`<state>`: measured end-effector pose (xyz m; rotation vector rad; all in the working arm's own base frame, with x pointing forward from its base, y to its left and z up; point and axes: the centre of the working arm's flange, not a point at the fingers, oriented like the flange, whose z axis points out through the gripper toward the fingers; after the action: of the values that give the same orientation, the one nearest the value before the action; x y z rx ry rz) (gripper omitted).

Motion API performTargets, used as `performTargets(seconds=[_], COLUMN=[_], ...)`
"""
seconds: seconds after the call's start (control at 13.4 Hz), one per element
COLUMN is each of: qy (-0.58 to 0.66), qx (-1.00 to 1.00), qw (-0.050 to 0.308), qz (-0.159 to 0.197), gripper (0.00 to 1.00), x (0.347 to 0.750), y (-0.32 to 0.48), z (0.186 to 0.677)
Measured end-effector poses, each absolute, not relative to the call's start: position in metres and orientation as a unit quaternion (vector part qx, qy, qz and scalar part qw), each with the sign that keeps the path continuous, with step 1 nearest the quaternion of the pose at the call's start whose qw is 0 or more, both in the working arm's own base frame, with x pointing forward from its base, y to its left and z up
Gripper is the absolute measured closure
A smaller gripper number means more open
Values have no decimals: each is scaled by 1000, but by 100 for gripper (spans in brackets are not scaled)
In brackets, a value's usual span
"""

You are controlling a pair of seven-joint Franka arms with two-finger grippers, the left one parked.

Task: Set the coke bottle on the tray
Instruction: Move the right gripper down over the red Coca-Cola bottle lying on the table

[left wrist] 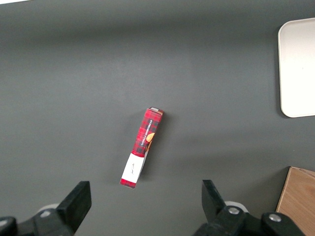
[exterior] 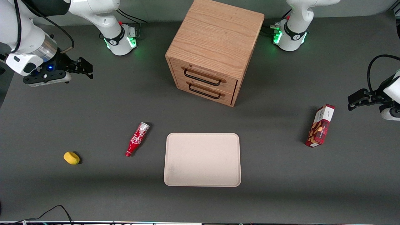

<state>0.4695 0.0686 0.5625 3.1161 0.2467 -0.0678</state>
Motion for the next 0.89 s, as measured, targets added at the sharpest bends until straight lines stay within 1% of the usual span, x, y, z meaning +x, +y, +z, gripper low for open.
performTargets(seconds=[0.22, 0.6, 0.74, 0.89], qy=[71, 75, 52, -23], qx=[997, 996, 997, 996], qw=[3, 0, 4, 14], qz=[-26, -49, -63, -86], gripper=[0, 0, 0, 0], x=[470, 483, 497, 523], y=[62, 69, 90, 127], z=[570, 567, 552, 521])
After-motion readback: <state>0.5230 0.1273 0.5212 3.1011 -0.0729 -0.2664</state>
